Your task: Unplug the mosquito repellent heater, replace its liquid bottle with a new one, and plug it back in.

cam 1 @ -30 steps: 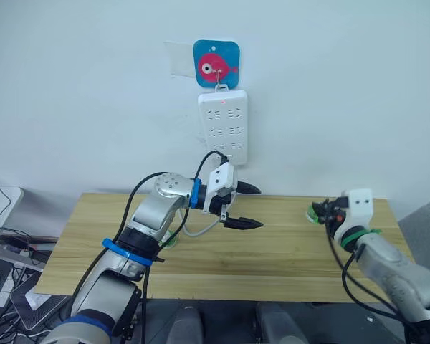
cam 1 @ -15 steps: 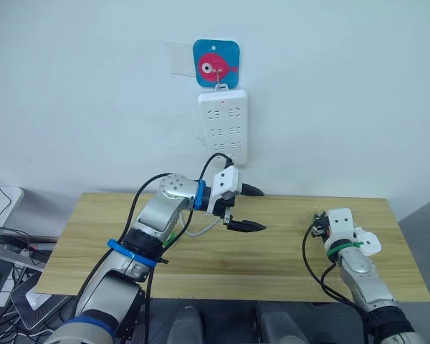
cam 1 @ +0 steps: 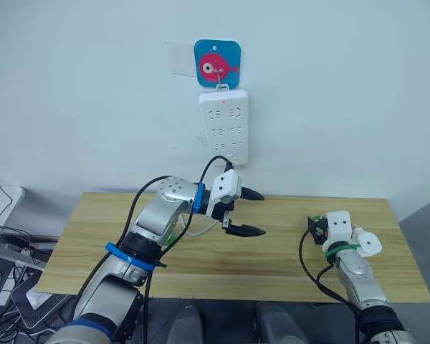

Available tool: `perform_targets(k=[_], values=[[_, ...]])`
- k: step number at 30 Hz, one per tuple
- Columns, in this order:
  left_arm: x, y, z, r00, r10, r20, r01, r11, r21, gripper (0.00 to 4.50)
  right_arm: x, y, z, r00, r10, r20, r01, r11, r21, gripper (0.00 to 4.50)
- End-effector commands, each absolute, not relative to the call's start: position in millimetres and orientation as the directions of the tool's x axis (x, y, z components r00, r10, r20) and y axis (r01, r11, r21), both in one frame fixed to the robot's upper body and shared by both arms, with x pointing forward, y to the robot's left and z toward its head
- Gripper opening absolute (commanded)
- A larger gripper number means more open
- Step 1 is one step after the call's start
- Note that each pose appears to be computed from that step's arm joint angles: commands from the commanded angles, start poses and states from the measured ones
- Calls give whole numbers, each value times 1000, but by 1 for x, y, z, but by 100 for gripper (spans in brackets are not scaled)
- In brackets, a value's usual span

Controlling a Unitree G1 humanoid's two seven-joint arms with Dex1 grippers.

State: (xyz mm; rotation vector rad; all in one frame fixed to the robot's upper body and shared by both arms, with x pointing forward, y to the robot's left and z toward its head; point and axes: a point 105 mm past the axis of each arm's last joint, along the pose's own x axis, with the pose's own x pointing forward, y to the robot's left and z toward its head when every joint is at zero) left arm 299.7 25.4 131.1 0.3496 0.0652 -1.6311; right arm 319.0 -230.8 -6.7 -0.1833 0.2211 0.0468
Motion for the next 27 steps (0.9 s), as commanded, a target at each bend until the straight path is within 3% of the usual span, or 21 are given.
perform_targets(k=[1,9,11,16,20,27], values=[[304,26,143,-26,-972,-235,974,-78,213,450,314,-237,9,983,25,-183,-54,986,-157,433],[312,45,166,52,-993,-104,981,31,190,450,281,-228,34,977,116,-180,-143,978,-151,445],[313,57,174,107,-993,-52,980,97,172,450,270,-218,46,966,180,-183,-209,966,-153,445],[322,101,185,384,-921,67,910,390,141,450,256,-188,82,916,365,-167,-387,913,-128,445],[318,149,175,613,-786,79,776,618,125,450,263,-142,120,790,604,-106,-613,784,-102,445],[285,200,130,816,-576,52,575,818,38,450,269,-88,146,501,856,-125,-863,484,-145,445]])
